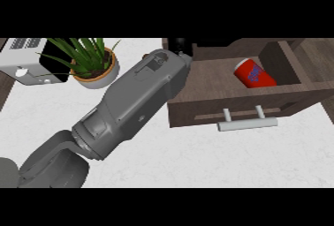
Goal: Pick up the can, place it into the drawer and close the drawer
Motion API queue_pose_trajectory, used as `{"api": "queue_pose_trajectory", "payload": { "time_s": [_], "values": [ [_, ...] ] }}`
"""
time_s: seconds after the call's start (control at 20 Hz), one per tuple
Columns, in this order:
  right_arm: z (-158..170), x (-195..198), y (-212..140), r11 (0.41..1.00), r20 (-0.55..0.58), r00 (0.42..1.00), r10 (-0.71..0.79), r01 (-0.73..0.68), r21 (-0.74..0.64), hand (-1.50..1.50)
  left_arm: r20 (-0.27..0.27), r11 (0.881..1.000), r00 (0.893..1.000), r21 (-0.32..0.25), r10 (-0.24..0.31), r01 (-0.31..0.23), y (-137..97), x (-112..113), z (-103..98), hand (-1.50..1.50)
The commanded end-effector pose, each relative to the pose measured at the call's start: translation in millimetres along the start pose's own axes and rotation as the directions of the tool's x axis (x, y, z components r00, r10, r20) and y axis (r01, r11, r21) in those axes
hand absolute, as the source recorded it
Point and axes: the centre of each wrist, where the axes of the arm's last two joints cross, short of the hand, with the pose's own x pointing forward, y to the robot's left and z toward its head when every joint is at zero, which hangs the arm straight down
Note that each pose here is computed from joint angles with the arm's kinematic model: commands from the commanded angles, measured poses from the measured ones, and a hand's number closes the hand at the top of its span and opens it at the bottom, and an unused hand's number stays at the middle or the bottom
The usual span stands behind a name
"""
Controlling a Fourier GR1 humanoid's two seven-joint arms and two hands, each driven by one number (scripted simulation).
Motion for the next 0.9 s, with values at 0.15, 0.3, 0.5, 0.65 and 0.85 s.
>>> {"api": "queue_pose_trajectory", "payload": {
  "time_s": [0.15,0.3,0.5,0.65,0.85],
  "values": [
    [-7,25,17,0.974,0.165,0.968,0.19,-0.206,0.089,-1.5,0.034,0.998,0.998,-0.004,0.057,-0.057,-8,13,3,-1.5],
    [-27,29,23,0.959,0.202,0.944,0.263,-0.278,0.051,-1.5,0.076,0.998,0.996,-0.051,0.051,-0.047,-8,13,2,-1.5],
    [-44,33,46,0.921,0.257,0.903,0.343,-0.378,0.099,-1.5,0.117,0.998,0.992,-0.031,0.053,-0.049,-8,6,7,-1.5],
    [-56,24,53,0.891,0.229,0.883,0.409,-0.441,0.11,-1.5,0.096,0.998,0.994,-0.026,0.052,-0.049,-8,6,8,-1.5],
    [-79,23,82,0.841,0.265,0.834,0.484,-0.527,0.124,-1.5,0.063,0.996,0.994,-0.034,0.087,-0.085,-13,24,4,-1.5]
  ]
}}
